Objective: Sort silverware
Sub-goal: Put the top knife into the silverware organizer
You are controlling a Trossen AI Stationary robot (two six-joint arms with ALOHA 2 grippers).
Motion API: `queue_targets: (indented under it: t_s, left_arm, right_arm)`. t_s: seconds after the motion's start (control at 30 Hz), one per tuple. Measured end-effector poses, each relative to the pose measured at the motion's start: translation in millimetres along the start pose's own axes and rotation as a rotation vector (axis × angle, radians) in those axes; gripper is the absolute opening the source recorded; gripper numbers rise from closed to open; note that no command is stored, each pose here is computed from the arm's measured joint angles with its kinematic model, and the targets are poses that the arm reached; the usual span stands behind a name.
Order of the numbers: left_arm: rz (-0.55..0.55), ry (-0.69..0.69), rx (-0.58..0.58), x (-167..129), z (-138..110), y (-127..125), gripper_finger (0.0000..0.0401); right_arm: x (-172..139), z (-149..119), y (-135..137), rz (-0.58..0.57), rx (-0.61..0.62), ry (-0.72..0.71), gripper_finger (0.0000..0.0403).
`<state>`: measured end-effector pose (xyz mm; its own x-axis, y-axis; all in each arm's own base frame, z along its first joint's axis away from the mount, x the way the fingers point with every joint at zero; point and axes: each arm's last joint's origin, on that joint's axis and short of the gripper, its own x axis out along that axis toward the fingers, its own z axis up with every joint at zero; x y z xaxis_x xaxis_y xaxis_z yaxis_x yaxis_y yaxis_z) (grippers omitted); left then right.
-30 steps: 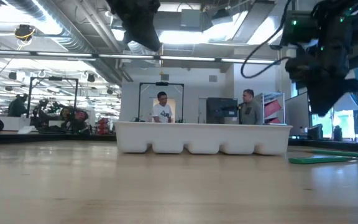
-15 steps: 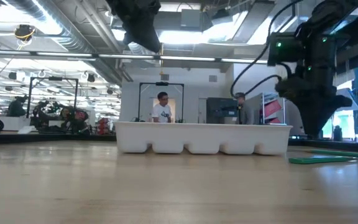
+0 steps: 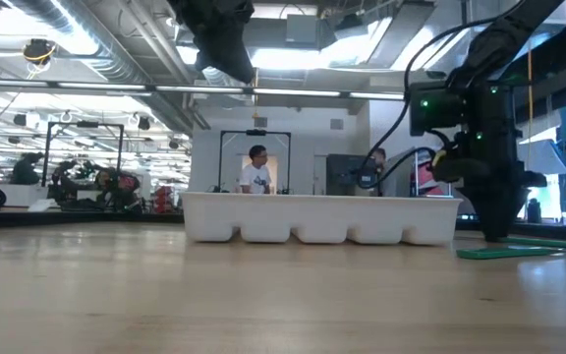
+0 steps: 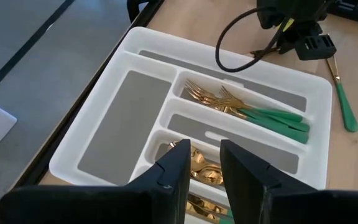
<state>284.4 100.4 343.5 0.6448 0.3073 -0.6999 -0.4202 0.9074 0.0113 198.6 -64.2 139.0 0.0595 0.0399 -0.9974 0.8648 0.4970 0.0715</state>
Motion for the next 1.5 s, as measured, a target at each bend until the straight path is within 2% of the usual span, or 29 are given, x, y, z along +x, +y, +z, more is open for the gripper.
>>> queue_targets:
  t_s: [0.2,0.4,0.47,0.7,0.83,1.5]
  left_arm:
    - [0.0,0.0,0.0,0,0,0,0.0082]
    - [0.0,0.0,0.0,0,0,0,0.0082]
    - [0.0,0.0,0.0,0,0,0,0.0082]
    - [0.0,0.0,0.0,0,0,0,0.0082]
    - [0.0,0.0,0.0,0,0,0,0.0082]
    - [0.005,0.017,0.016,0,-1,2,0.0082]
  right_arm:
    - [5,2,0,-0.029,-0.007,0.013,0.0086]
    - [6,1,0,-0.031,-0.009,0.025,0.0025]
    - [6,0,-1,-0.034,-0.008,0.031,0.0016]
    - [5,0,0,-0.021,0.005,0.064,0.0038]
    - [-1,4,4,-0.015,0.004,0.062,0.0033]
    - [-56,15,18,-0.079,-0.019,0.13,0.0033]
